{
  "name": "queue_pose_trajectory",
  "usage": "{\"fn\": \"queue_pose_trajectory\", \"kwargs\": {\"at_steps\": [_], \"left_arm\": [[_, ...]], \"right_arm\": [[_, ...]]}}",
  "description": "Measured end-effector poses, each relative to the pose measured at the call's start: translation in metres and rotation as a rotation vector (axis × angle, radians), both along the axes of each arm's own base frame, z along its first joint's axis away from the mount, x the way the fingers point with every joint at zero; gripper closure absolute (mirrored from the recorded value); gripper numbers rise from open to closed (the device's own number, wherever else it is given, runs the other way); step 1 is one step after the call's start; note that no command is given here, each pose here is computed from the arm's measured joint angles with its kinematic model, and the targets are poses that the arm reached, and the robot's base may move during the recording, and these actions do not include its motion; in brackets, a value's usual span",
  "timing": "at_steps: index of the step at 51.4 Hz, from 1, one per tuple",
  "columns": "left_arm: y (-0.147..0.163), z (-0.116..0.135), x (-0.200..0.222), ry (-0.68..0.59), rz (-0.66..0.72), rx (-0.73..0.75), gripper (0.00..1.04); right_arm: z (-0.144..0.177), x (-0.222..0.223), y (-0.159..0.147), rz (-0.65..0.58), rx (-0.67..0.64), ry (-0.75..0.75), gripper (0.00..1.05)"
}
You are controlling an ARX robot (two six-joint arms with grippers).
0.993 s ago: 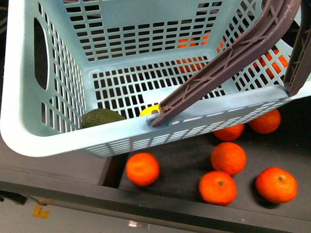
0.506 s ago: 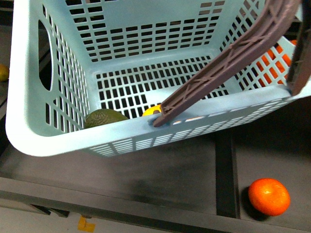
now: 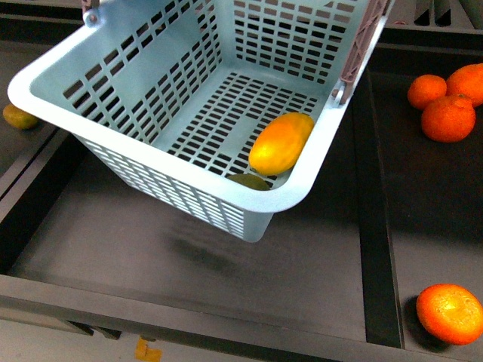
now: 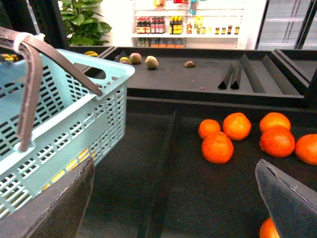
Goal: Pick mango and avocado into basket
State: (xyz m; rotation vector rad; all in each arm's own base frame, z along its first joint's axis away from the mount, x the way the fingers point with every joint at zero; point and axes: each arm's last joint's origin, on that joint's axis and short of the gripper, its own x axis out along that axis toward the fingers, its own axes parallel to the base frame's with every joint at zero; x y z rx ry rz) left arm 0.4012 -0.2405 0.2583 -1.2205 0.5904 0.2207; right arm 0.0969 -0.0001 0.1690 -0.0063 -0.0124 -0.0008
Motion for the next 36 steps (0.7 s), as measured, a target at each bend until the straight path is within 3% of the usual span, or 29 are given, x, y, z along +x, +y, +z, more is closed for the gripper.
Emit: {"fn": "queue_pose_trajectory", "kwargs": {"at_steps": [12,32,36], "left_arm": [[0.003,-0.043,0.048,0.089,0.226,-0.034,0.9],[-0.006,-0.09,0.054,0.252,0.303,-0.03,0.9],[-0.007,-0.093,0.051,0.268,0.303,-0.047,0.77]], "right_arm": [[0.0,0.0,0.0,0.0,0.0,0.0,0.09],[0.0,0.0,0.0,0.0,0.0,0.0,0.09],[0.0,0.0,0.0,0.0,0.0,0.0,0.09]]}}
